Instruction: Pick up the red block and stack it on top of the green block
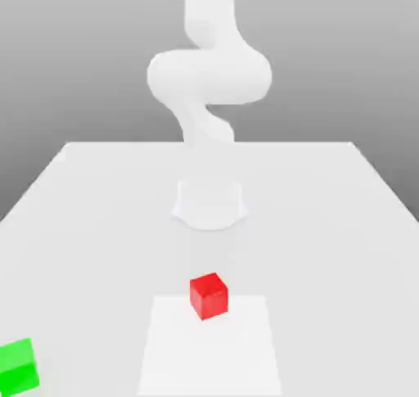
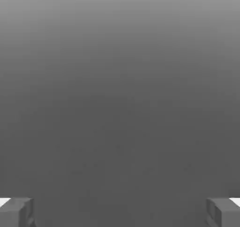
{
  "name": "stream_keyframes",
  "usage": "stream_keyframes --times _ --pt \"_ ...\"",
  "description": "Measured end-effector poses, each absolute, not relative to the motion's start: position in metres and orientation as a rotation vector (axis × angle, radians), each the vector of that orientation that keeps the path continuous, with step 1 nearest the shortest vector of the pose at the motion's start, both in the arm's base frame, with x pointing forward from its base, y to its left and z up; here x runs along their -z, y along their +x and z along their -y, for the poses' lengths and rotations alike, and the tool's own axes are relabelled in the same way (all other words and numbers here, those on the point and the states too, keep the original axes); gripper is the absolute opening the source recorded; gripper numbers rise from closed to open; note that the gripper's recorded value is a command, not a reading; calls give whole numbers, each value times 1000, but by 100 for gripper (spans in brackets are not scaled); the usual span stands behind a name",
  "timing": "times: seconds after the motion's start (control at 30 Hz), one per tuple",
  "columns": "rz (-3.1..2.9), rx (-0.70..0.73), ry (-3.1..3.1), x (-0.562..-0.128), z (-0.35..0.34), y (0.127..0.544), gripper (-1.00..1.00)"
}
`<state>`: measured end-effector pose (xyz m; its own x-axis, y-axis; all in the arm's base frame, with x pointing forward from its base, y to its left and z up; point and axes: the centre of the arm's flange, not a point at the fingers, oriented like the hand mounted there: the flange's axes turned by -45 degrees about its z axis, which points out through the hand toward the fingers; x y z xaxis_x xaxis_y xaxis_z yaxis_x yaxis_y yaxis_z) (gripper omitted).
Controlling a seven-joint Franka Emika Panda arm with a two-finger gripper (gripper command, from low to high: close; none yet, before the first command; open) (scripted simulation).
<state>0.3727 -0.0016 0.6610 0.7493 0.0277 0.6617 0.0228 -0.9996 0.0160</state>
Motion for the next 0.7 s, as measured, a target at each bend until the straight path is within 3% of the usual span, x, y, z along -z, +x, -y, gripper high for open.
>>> stream_keyframes --times 0.13,0.3,0.57,0.7 --pt "-171 -884 2984 -562 3 406 0" --pt "-340 -600 3032 -436 3 414 0" --pt "-653 -91 3064 -233 1 349 0" --pt "-708 -6 3061 -173 1 333 0"
